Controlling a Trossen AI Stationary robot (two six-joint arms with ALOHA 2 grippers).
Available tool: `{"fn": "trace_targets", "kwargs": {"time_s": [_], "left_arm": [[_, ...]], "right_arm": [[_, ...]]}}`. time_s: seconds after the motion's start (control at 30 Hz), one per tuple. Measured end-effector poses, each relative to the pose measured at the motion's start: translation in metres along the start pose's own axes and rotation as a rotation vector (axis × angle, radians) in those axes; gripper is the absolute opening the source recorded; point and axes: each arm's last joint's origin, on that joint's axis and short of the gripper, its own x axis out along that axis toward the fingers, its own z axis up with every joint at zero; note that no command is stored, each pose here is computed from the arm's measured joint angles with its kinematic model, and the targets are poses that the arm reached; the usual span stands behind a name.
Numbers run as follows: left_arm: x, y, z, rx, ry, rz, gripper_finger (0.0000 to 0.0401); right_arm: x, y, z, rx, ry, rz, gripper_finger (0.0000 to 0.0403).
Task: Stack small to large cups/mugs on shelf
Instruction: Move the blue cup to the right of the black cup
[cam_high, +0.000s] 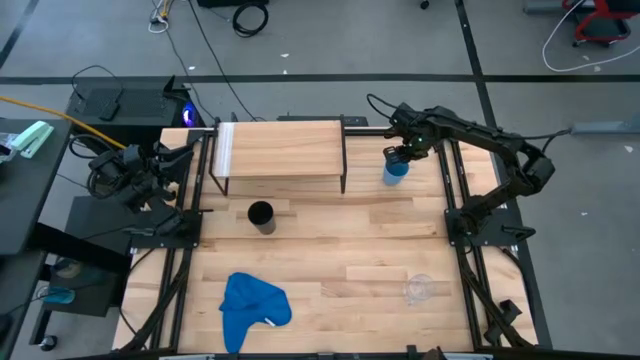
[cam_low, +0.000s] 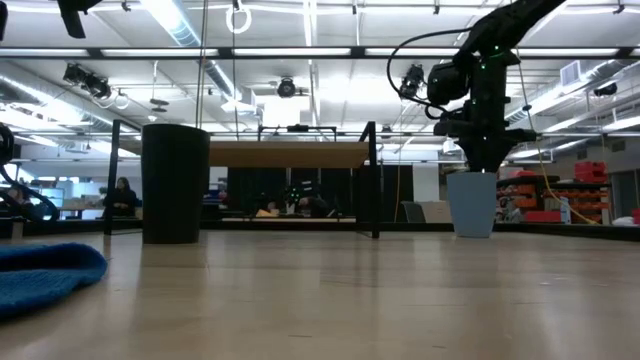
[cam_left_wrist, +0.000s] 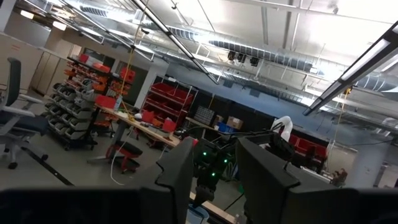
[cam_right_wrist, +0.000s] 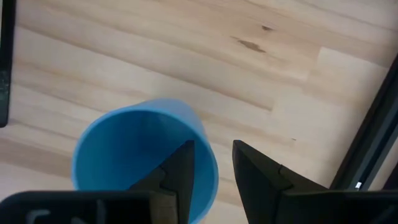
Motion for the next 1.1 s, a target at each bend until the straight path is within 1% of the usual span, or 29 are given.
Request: {"fn": "trace_targets", "kwargs": {"time_s": [0.27, 0.5, 0.63, 0.87, 0.93, 1.1], "left_arm": [[0.000, 0.000, 0.000, 0.000, 0.000, 0.000, 0.0129], [0.000, 0.000, 0.000, -0.015, 0.003, 0.001, 0.0129], [0.000, 0.000, -0.001, -0.009, 0.009, 0.007, 0.0132], [0.000, 0.000, -0.001, -0.007, 0.011, 0.010, 0.0126], [0.000, 0.000, -0.001, -0.008, 0.011, 0.010, 0.0124], [0.000, 0.000, -0.001, -0.008, 0.011, 0.010, 0.0125]], "right_arm": [[0.009, 0.011, -0.002, -0.040, 0.033, -0.011, 0.0116], [0.013, 0.011, 0.000, -0.043, 0.029, -0.047, 0.0111], [0.013, 0.011, 0.000, -0.044, 0.029, -0.047, 0.0087], [0.013, 0.011, 0.000, -0.053, 0.026, -0.043, 0.0015], [0.012, 0.011, 0.000, -0.058, 0.025, -0.042, 0.0009], [0.012, 0.012, -0.001, -0.081, 0.030, -0.028, 0.0014]]}}
